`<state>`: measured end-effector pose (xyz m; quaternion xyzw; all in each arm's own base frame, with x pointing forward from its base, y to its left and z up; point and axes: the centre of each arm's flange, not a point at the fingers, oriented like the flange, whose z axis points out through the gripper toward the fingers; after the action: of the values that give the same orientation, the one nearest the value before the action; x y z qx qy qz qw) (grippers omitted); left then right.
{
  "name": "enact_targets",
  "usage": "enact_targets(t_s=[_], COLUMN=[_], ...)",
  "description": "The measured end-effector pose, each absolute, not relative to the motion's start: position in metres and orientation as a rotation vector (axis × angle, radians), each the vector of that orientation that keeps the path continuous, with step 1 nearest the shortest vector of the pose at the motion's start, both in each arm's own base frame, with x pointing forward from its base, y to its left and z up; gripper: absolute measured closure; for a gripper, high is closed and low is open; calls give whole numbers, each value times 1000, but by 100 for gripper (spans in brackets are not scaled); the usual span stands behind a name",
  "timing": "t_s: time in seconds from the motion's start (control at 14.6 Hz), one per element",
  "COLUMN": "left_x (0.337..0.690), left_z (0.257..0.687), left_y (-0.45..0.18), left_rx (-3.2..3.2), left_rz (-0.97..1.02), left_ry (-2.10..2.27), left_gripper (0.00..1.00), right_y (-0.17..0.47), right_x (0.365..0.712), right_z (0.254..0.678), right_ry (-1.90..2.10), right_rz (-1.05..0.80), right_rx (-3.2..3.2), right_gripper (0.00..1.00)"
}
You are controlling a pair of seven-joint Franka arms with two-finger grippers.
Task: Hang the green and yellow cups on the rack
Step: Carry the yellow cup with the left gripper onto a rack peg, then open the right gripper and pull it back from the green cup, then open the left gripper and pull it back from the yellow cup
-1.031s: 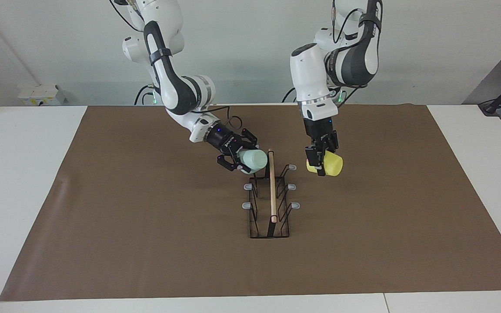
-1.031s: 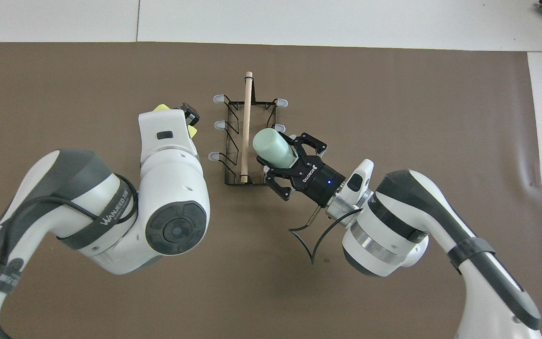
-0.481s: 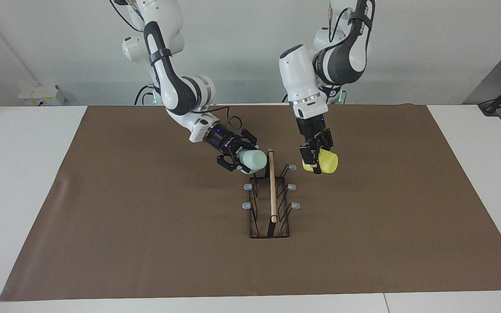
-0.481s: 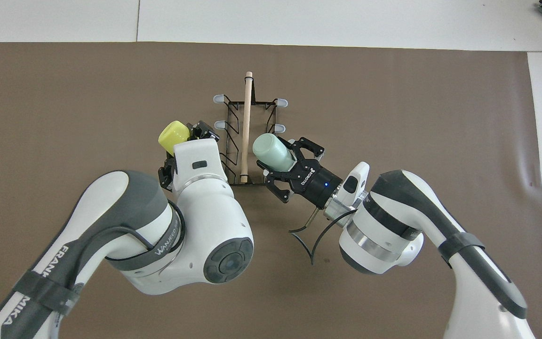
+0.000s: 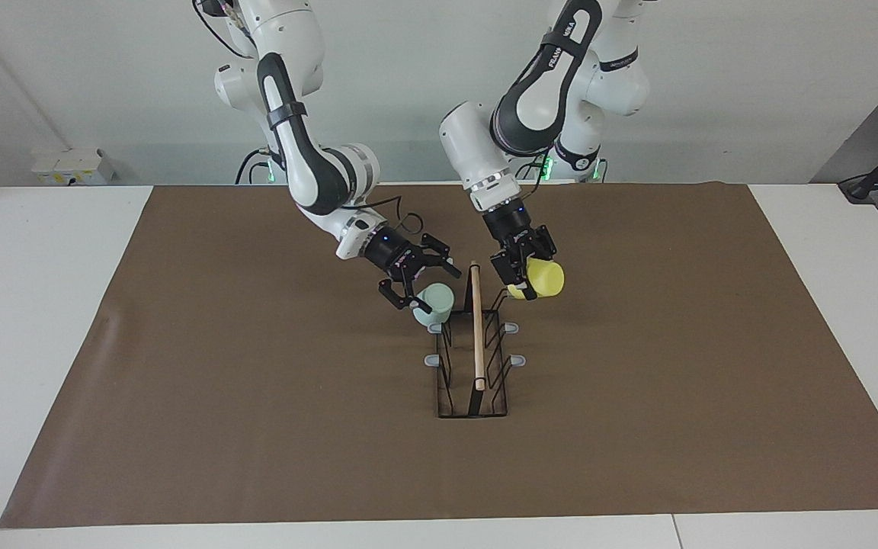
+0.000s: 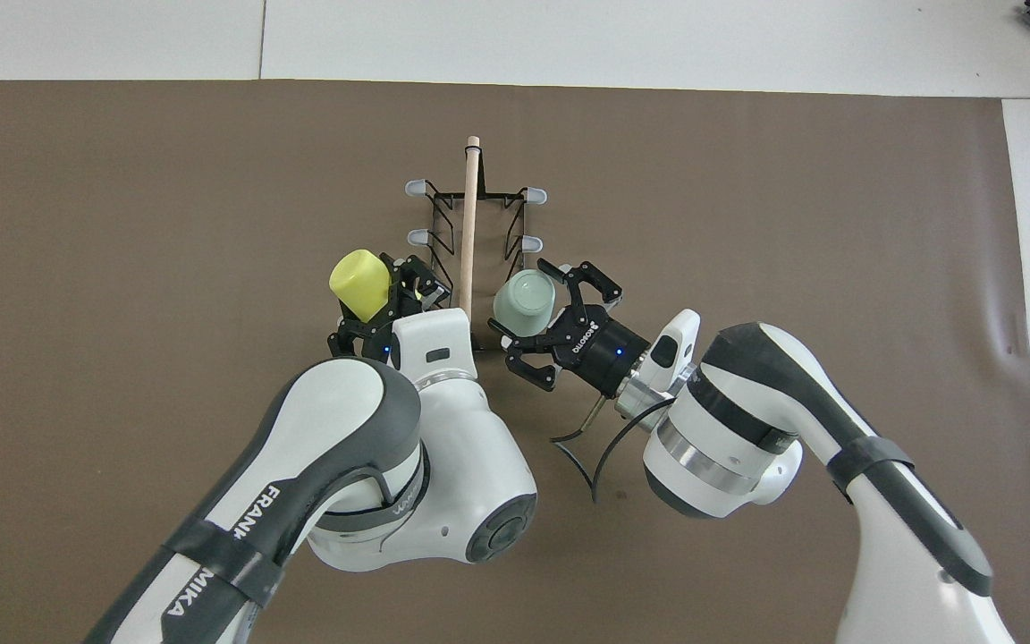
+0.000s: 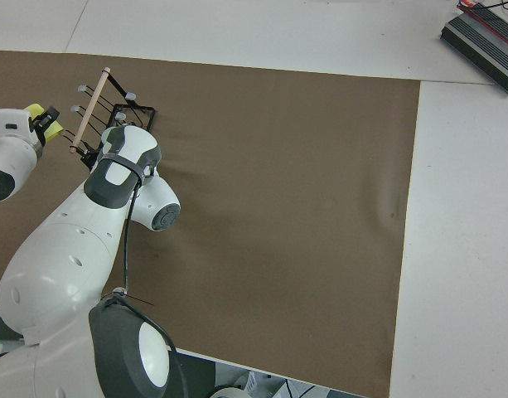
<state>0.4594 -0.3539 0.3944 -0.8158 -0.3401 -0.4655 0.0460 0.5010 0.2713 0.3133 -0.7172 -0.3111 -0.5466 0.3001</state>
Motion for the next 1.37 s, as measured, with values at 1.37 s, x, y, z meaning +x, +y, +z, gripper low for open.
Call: enact_targets(t_s=[1.37], left_x=[483], left_z=[427], left_y=[-350], left_rx=[-2466], left_rz=[-1445], left_ry=[-987], left_gripper=[0], right_y=[90], right_x=[552], right_z=[439], right_ry=[-1714], right_rz=[-1635], right_rx=[-2144], right_gripper=[0])
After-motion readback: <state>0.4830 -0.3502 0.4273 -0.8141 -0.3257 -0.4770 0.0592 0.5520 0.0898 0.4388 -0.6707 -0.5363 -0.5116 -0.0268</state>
